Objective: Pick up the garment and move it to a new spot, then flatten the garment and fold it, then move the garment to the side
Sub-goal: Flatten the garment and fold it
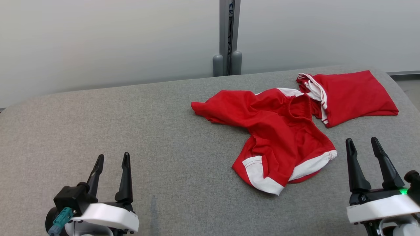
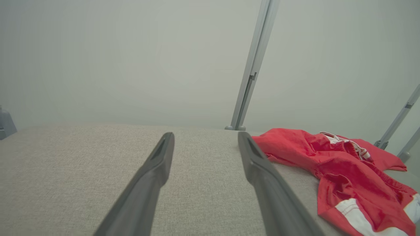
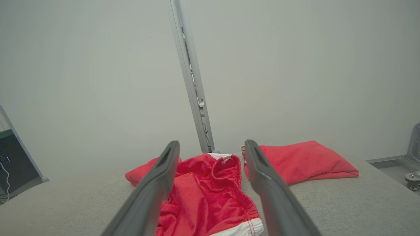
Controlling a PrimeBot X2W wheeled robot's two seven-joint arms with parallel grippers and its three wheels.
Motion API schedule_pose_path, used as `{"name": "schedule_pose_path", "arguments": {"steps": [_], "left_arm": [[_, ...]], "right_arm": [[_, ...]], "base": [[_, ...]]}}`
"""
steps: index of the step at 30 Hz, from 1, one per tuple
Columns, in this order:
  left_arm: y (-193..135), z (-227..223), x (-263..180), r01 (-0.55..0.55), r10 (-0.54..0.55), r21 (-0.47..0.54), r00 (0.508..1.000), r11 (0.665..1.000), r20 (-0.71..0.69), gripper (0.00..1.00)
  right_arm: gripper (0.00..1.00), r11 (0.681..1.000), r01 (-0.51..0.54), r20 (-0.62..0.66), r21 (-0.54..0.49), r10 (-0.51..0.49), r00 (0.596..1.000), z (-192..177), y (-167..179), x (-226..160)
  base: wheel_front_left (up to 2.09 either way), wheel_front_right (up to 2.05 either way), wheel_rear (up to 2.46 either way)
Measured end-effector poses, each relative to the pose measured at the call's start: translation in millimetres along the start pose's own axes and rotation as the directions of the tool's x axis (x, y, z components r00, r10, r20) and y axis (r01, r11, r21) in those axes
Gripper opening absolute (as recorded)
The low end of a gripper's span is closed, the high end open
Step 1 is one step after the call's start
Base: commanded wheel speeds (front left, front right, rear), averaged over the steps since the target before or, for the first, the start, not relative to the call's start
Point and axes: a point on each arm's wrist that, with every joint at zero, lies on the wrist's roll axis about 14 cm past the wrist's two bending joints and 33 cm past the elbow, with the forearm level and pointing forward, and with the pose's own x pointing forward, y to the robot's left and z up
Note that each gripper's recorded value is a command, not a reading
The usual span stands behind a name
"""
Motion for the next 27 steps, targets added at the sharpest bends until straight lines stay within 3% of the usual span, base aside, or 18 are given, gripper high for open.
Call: {"name": "schedule_pose_path", "arguments": {"steps": [13, 19, 27], "left_arm": [[-8, -7, -2, 0.023, -0.023, -0.018, 0.999, 1.0, -0.04, 1.0], [-48, -27, 4, 0.168, -0.173, -0.044, 0.971, 0.985, -0.163, 1.0], [-116, -47, 28, 0.401, -0.397, -0.052, 0.868, 0.915, -0.297, 1.0]], "right_arm": [[1.0, 1.0, -0.017, 0.035, -0.014, 0.017, 0.999, 8, 10, 5], [1.0, 1.0, 0.0, 0.054, -0.031, 0.002, 0.999, 16, 2, 7], [1.0, 0.998, 0.039, 0.062, -0.044, -0.036, 0.997, 18, -11, 12]], "base": [[0.0, 0.0, 0.0], [0.0, 0.0, 0.0], [0.0, 0.0, 0.0]]}}
